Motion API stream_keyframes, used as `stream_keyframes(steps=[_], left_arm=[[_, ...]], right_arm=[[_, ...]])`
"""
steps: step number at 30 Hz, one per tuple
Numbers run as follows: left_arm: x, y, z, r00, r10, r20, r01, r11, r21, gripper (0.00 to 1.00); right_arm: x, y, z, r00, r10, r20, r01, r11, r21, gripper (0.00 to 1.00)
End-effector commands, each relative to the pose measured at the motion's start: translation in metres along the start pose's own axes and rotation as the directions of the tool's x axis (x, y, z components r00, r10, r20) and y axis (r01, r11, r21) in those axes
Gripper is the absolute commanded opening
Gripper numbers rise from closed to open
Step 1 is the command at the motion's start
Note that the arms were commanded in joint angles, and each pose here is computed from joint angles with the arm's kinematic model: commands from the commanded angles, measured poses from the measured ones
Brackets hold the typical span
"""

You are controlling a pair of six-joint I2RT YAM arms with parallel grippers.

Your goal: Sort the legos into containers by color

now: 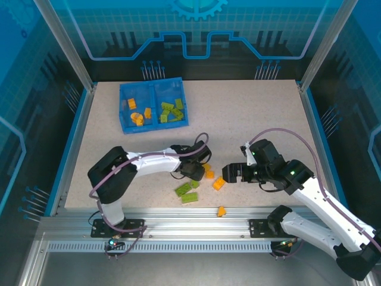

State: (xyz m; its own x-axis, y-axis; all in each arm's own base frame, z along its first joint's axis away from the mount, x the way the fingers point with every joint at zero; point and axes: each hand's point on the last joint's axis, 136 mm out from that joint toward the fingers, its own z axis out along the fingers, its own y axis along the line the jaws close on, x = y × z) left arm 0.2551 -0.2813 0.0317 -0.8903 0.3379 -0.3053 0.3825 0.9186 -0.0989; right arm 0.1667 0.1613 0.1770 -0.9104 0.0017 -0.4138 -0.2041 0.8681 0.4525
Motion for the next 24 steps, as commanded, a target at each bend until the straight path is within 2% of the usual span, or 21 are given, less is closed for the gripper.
stream_keyframes(steps=[1,5,8,11,14,17,24], left_arm=[[-0.038,0.009,-0.049,0.980,-0.086,0.179,0.079,0.996,0.042,0.24],[-0.063,0.040,-0.102,0.934,-0.176,0.311,0.165,0.984,0.060,0.23],[-0.081,0.087,-0.133,0.879,-0.286,0.382,0.284,0.957,0.061,0.23],[-0.099,0.149,-0.152,0.818,-0.370,0.440,0.411,0.912,0.002,0.23],[-0.112,0.212,-0.151,0.751,-0.484,0.449,0.557,0.830,-0.037,0.22],[-0.124,0.262,-0.136,0.678,-0.583,0.447,0.665,0.746,-0.036,0.22],[-0.146,0.325,-0.094,0.562,-0.728,0.393,0.793,0.609,-0.007,0.25]], right_arm=[[0.001,0.002,-0.002,1.000,-0.006,-0.008,0.005,1.000,-0.020,0.99],[-0.004,0.002,-0.005,1.000,-0.007,0.024,0.007,1.000,-0.016,0.99],[-0.009,0.004,-0.007,0.999,-0.010,0.043,0.011,1.000,-0.016,0.99],[-0.013,0.006,-0.006,0.999,-0.011,0.050,0.012,1.000,-0.020,0.99],[-0.014,0.007,-0.005,0.999,-0.012,0.046,0.013,1.000,-0.025,0.99],[-0.014,0.008,-0.007,0.999,-0.011,0.050,0.012,1.000,-0.027,0.99],[-0.010,0.004,-0.013,0.999,-0.007,0.052,0.008,1.000,-0.015,0.99]])
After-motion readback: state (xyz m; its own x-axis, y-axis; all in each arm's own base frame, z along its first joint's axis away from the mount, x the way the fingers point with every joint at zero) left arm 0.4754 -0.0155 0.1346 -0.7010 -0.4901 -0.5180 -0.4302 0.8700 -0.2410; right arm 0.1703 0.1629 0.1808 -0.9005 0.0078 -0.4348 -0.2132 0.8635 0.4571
